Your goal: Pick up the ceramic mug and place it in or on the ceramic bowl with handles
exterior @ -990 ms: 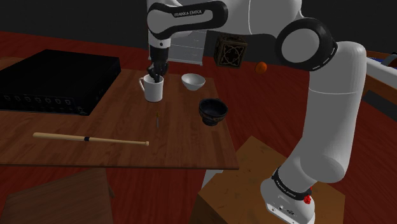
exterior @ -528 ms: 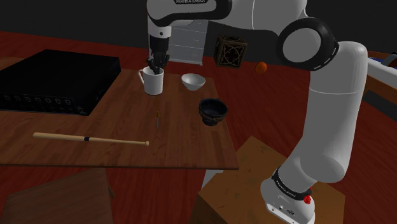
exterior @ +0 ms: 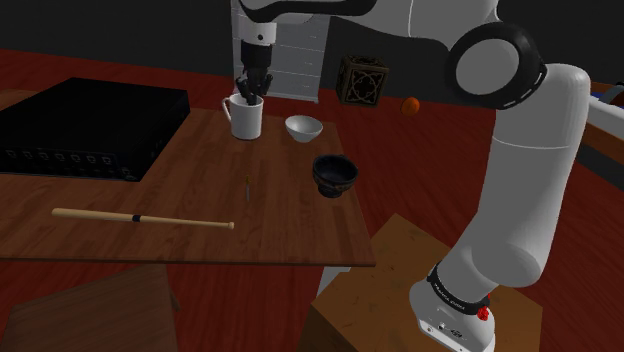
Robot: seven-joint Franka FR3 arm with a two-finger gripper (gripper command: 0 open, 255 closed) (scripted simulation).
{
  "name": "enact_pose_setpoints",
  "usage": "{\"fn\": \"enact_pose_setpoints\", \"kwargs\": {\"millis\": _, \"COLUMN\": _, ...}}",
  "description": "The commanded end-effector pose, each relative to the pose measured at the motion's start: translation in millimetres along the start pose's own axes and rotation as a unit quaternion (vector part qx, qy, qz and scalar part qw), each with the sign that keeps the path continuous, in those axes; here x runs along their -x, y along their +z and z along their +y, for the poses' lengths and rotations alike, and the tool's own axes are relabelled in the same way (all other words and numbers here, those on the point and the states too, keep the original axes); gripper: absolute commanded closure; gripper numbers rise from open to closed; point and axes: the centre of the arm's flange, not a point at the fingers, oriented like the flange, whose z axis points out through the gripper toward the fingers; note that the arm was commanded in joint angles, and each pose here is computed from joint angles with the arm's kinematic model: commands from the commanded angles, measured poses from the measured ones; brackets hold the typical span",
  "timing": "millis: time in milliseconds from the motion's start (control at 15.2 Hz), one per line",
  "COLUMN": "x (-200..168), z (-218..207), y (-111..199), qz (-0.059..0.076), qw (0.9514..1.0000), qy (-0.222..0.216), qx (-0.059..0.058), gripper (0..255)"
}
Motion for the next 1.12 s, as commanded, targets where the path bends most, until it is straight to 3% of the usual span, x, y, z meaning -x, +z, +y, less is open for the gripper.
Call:
{"fn": "enact_pose_setpoints", "kwargs": {"millis": 0, "x": 21.0, "z": 9.9, "y": -3.1, "qz": 0.000, "qw": 1.0000, "qy": 0.000, "qx": 0.000, "gripper": 255}}
{"fn": "enact_pose_setpoints", "kwargs": {"millis": 1056, "x": 211.0, "z": 98.9, "y": -26.9, "qz": 0.000, "qw": 1.0000, "qy": 0.000, "qx": 0.000, "gripper": 255}}
